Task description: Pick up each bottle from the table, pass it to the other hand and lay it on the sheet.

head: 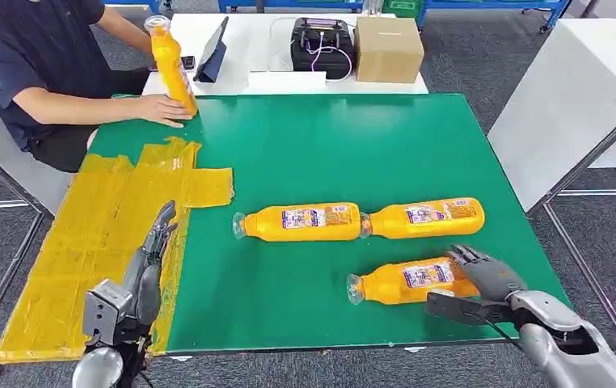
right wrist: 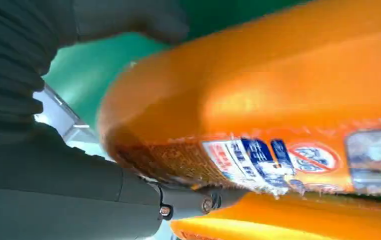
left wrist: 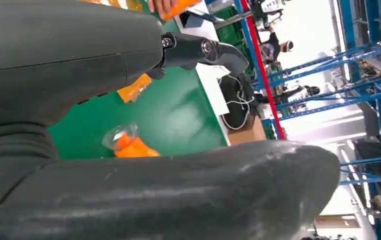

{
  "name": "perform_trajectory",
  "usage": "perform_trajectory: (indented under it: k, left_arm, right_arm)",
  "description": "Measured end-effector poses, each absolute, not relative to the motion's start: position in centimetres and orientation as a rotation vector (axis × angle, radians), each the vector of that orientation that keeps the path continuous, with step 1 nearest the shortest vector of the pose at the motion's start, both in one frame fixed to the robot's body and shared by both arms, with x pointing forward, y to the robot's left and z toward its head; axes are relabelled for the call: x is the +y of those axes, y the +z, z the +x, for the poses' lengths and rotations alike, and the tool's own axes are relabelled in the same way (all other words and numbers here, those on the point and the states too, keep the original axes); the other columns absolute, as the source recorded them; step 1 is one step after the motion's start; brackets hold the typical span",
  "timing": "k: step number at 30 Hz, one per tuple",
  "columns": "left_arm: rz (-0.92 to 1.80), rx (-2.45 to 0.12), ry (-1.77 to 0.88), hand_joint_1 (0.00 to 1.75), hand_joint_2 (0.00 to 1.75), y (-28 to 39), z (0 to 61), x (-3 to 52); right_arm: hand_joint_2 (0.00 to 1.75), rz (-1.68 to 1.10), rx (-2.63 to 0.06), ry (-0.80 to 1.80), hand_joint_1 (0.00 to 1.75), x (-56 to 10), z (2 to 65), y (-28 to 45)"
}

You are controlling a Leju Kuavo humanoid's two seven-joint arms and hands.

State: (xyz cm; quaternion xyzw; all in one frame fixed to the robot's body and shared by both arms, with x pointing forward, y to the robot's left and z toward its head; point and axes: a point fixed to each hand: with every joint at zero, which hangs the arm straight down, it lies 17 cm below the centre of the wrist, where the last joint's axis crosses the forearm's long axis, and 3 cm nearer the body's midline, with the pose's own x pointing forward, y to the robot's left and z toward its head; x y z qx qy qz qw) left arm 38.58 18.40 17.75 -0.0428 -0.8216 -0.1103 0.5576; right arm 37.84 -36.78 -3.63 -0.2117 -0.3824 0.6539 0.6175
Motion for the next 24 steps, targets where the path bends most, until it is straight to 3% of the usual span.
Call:
perform_trajectory:
  k: [24]
  left_arm:
    - [-0.126,-1.926,-0.227,0.00,0.00,17.4,39.2,18.2]
  right_arm:
    - [1.75,-0.526,-0.776,1.576,1.75,-39.5,36.3,-5.0]
